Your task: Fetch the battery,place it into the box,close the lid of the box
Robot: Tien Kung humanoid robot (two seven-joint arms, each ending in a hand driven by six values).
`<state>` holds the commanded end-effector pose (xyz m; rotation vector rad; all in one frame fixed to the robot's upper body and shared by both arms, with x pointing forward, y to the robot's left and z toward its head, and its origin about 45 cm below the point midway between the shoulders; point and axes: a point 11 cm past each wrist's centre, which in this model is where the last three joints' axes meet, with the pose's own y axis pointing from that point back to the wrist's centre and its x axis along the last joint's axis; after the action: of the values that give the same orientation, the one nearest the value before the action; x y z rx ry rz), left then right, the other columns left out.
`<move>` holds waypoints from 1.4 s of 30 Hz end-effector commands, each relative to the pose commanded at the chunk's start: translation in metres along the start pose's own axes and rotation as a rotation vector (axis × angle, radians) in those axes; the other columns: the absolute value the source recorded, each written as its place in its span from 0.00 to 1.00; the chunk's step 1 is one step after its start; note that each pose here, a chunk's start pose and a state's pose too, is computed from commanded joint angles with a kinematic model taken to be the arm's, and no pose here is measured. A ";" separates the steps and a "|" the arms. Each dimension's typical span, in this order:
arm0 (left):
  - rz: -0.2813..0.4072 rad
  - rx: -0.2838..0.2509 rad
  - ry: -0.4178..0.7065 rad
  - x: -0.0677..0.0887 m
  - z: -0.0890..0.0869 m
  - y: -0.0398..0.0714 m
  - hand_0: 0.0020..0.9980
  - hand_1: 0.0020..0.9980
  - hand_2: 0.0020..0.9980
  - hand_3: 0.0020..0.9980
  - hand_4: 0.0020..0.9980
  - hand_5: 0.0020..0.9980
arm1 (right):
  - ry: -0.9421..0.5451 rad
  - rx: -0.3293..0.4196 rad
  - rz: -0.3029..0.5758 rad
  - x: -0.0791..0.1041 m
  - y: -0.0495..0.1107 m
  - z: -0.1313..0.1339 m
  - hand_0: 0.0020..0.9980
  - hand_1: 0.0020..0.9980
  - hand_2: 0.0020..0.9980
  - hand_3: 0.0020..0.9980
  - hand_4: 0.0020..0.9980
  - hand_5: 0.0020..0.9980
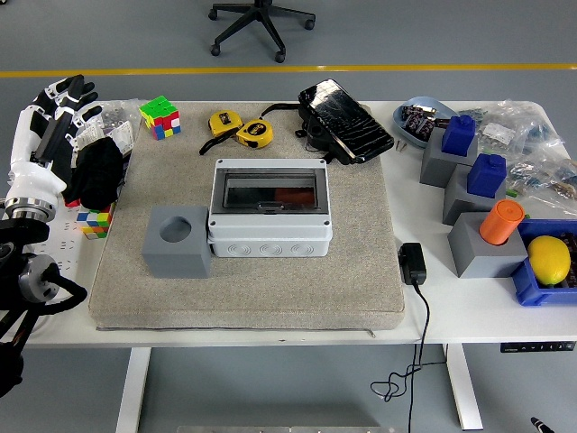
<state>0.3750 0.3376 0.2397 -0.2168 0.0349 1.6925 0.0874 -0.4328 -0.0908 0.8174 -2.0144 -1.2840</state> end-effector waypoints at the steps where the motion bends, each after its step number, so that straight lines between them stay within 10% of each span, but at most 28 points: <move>1: 0.000 0.001 -0.002 0.000 0.000 0.000 0.65 0.72 0.67 0.64 0.96 0.48 | 0.000 0.000 -0.001 0.000 0.000 0.000 0.57 0.64 0.63 0.54 0.86 0.40; 42: -0.001 -0.019 -0.035 0.004 0.005 -0.001 0.60 0.68 0.63 0.60 0.95 0.49 | 0.009 0.000 0.001 0.001 0.000 -0.001 0.57 0.64 0.64 0.54 0.86 0.40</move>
<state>0.3748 0.3426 0.2440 -0.2012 -0.0072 1.6961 0.0868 -0.4342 -0.0903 0.8210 -2.0074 -1.2778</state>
